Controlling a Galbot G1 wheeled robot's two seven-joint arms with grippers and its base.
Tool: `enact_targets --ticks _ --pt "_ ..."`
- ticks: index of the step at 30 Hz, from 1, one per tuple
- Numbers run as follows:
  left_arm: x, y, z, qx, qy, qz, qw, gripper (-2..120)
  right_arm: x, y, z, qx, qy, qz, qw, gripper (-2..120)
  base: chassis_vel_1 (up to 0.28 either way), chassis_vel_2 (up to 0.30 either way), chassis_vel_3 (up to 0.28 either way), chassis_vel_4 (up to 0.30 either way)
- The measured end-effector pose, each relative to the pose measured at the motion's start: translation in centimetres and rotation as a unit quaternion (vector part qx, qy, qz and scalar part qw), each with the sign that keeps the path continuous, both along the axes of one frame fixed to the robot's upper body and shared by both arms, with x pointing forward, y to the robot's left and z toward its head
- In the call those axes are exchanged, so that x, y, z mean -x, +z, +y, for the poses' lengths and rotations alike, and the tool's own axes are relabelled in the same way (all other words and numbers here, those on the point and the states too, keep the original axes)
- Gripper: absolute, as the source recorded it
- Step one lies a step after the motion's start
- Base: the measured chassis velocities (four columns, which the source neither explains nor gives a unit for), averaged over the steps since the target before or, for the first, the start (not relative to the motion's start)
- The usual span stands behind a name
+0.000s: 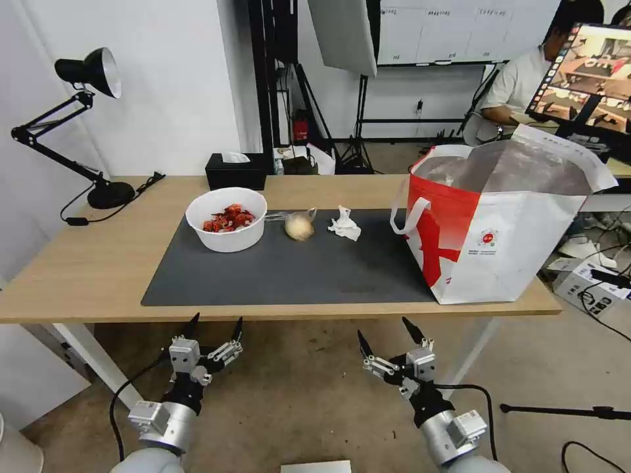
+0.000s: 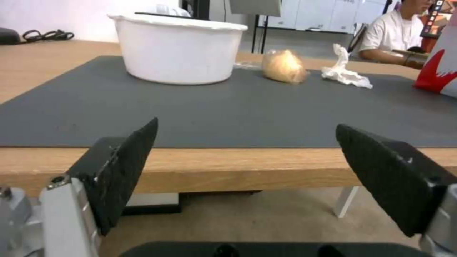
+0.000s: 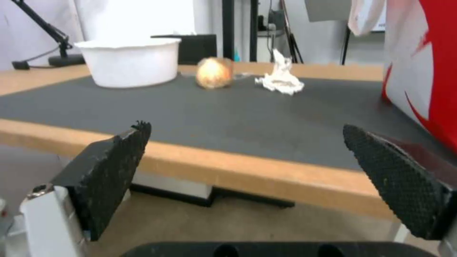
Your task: Pick up the trash from the table and place it into the takeout bag.
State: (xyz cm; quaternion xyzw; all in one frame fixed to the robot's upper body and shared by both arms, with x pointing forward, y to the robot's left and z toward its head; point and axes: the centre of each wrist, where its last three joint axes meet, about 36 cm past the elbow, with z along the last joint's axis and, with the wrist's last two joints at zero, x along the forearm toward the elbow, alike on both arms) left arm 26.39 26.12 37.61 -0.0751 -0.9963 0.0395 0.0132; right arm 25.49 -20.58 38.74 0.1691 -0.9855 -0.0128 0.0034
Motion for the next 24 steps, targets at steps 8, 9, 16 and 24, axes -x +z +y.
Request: enact_targets --ticks 8,9,16,24 --pt "-1.1 0.1 0.1 -0.011 -0.015 -0.007 0.9998 100 -2.9 2.5 0.5 0.002 0.022 -0.034 0.999 100 0.000 0.000 0.000 0.000" --pt "-1.1 0.1 0.1 -0.011 -0.015 -0.007 0.9998 100 -2.9 2.5 0.5 0.002 0.022 -0.034 0.999 100 0.000 0.000 0.000 0.000" --pt "-1.2 -0.2 0.3 -0.014 -0.012 -0.004 0.9998 100 -7.2 2.9 3.5 -0.011 0.048 -0.039 0.998 100 0.000 0.000 0.000 0.000" --pt "-1.1 -0.4 0.8 -0.016 -0.002 -0.002 0.9999 100 -13.5 3.3 8.0 0.004 0.041 -0.035 0.999 100 0.000 0.000 0.000 0.000"
